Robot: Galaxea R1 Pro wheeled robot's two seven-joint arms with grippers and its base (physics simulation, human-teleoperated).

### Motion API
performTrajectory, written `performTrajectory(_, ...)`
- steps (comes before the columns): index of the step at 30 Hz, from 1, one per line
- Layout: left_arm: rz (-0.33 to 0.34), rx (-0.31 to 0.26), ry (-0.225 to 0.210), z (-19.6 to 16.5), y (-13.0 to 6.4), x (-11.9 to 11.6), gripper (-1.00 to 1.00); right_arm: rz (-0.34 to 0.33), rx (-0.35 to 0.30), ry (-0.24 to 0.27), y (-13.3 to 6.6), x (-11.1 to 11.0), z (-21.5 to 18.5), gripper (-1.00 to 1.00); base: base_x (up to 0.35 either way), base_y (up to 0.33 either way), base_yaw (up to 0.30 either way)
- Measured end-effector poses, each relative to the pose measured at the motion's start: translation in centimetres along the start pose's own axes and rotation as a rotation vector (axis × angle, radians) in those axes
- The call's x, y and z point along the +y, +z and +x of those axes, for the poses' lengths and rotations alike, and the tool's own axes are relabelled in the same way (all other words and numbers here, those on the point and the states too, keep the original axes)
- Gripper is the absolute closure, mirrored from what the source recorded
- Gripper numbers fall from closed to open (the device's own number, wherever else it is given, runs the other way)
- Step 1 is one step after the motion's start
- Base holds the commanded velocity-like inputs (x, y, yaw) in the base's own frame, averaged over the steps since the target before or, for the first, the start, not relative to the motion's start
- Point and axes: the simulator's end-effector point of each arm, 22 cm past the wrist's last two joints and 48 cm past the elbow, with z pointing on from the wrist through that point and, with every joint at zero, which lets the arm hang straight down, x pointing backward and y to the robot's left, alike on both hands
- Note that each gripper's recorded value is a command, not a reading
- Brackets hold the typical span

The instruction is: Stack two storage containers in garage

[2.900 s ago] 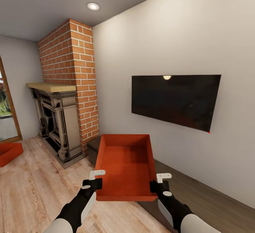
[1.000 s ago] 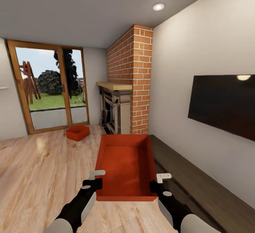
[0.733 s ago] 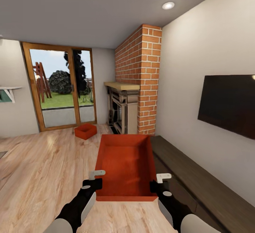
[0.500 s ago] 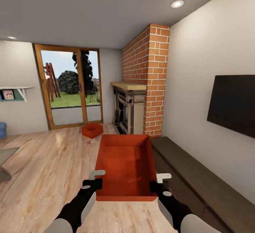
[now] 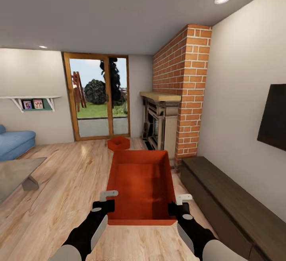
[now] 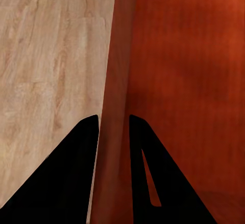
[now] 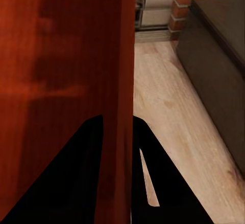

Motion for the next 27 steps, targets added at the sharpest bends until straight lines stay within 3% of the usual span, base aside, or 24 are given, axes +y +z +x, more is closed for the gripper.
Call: performTrajectory(27,0.000,0.000,0.000,0.03,0.01,0.00,1.00,0.000,0.000,-0.001,0.00,0.00,0.01,1.00,0.000,0.000,0.270)
